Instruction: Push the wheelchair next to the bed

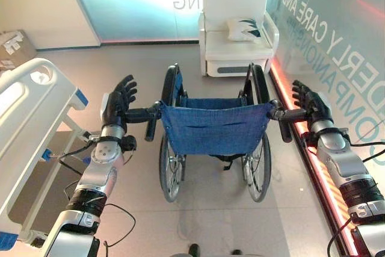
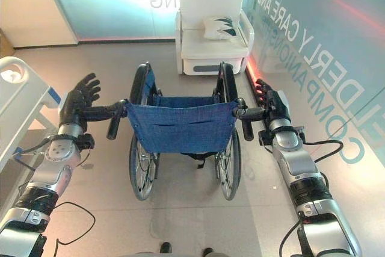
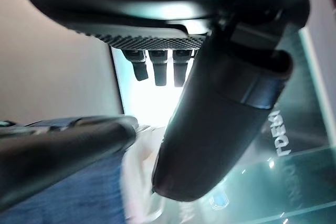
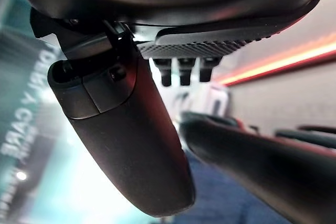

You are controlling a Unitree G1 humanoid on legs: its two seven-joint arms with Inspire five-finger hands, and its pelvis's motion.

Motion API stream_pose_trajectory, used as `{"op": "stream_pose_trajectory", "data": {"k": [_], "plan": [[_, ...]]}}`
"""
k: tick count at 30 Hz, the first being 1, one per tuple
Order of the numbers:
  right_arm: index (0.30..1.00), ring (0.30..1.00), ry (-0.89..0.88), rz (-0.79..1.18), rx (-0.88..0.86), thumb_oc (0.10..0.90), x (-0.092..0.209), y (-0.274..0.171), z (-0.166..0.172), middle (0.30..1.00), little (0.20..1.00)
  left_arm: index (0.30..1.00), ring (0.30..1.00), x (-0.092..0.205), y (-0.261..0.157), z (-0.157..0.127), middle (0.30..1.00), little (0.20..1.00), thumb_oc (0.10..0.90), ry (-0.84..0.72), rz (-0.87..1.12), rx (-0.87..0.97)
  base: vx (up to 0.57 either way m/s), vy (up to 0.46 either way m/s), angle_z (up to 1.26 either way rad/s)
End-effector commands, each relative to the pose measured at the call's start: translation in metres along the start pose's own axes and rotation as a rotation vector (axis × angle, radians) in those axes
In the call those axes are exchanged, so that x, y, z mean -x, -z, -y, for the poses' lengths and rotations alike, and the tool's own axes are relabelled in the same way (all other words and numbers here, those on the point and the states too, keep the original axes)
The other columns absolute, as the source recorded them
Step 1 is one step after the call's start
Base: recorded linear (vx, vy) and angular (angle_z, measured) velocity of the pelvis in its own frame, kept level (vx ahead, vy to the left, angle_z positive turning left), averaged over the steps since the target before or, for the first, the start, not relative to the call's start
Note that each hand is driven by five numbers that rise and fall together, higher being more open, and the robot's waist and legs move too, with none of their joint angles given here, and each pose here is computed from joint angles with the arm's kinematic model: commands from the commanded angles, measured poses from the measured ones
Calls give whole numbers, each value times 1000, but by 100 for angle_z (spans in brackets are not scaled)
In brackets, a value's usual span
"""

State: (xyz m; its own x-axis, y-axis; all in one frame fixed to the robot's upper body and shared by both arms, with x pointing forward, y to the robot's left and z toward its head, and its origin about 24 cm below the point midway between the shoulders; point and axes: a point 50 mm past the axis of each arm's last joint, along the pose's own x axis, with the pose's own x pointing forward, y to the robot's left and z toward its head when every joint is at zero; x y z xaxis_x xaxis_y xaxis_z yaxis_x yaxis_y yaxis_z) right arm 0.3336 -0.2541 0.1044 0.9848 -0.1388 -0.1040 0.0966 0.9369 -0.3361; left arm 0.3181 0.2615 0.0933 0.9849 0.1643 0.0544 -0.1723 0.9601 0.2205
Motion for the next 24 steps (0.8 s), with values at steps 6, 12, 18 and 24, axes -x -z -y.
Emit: {"op": "stream_pose_trajectory", "data": {"k": [6, 12, 18, 24], "plan": [[900, 900, 9, 206, 78, 800, -16, -67, -5, 900, 900, 900, 900, -35, -63, -4, 900, 900, 800, 14, 167, -126, -35, 2, -1], [900, 900, 16, 137, 111, 800, -30, -71, -14, 900, 900, 900, 900, -50, -56, 8, 900, 900, 800, 28, 68, -174, -8, -1, -1], [900, 900, 74, 80, 146, 800, -40, -75, -13, 900, 900, 900, 900, -60, -53, 13, 900, 900, 800, -5, -12, -225, -25, 7, -3], [900, 900, 205, 82, 210, 800, -48, -90, -5, 900, 900, 900, 900, -70, -55, 13, 900, 900, 800, -45, -59, -325, 0, 0, 0]]}}
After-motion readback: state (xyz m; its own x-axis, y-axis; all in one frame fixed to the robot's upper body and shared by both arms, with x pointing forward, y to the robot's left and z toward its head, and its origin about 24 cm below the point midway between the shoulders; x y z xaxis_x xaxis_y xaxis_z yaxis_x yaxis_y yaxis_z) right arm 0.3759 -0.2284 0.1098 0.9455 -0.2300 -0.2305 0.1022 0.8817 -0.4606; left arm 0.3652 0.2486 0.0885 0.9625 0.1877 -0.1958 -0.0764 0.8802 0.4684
